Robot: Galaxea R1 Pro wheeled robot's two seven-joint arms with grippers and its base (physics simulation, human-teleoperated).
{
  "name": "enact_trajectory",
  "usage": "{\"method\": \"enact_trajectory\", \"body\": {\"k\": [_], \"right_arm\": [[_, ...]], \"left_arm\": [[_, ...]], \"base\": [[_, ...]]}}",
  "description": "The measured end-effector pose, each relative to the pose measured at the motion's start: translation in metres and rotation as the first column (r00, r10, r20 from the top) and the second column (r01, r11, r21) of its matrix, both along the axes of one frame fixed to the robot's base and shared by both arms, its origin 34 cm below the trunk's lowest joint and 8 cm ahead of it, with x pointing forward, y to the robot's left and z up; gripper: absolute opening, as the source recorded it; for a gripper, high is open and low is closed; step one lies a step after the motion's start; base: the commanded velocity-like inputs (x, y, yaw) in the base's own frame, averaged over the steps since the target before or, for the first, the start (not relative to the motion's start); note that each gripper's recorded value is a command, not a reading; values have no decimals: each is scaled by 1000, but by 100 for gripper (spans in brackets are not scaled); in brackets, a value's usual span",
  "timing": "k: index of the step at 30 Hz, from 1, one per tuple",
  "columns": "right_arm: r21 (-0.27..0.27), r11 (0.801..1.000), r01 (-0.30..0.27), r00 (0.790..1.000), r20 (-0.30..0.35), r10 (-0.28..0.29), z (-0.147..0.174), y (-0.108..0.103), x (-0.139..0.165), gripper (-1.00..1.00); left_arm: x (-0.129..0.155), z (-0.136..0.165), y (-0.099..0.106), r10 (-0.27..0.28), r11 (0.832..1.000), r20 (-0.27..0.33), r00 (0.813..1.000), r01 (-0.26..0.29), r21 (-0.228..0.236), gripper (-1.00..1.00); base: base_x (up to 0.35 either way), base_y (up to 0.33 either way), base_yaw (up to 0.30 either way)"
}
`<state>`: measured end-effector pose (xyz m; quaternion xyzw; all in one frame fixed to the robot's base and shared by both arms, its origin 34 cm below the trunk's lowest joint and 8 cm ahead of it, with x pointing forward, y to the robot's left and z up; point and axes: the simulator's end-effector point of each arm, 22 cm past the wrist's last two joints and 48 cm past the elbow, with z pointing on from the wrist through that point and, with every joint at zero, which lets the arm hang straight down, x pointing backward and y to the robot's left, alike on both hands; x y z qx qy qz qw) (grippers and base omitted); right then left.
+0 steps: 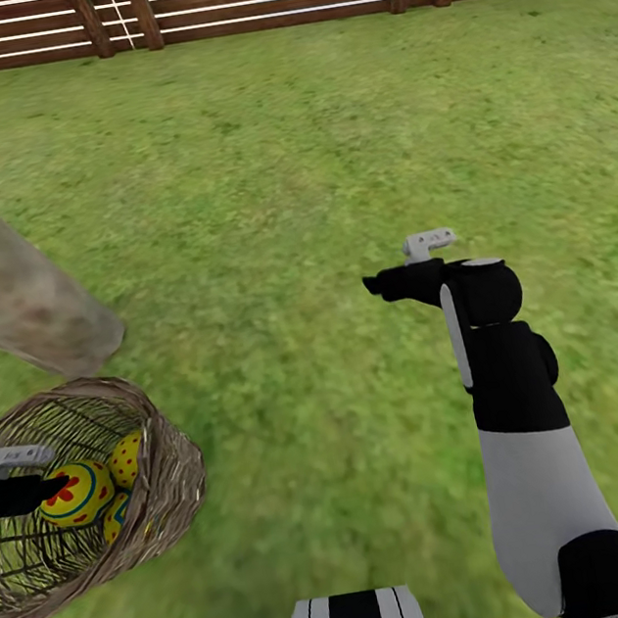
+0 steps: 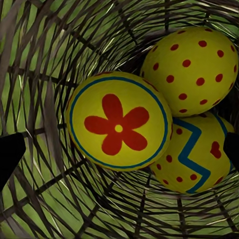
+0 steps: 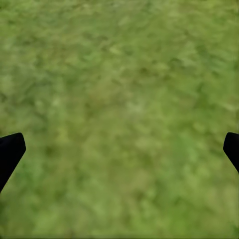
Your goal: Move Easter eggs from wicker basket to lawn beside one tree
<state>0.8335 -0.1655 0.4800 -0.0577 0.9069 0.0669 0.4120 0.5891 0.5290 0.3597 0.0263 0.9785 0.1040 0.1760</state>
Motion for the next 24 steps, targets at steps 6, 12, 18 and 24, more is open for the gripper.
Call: {"method": "enact_trajectory", "body": {"k": [6, 12, 18, 24], "right_arm": [[-1, 1000, -2, 1000, 2, 2, 2, 1, 3, 100], [-10, 1000, -28, 1000, 9, 28, 5, 11, 3, 100], [-17, 999, -37, 999, 13, 38, 3, 15, 5, 100], [-16, 999, -44, 999, 5, 44, -3, 17, 5, 100]], "left_arm": [[0, 0, 0, 0, 1000, 2, 1000, 0, 0, 100], [1, 1, 0, -1, 1000, 2, 1000, 1, 0, 100], [1, -3, -1, -2, 1000, -3, 1000, 2, -2, 100], [0, -7, -1, -2, 1000, -11, 1000, 2, -1, 100]], "base": [[0, 0, 0], [0, 0, 0], [0, 0, 0], [0, 0, 0]]}}
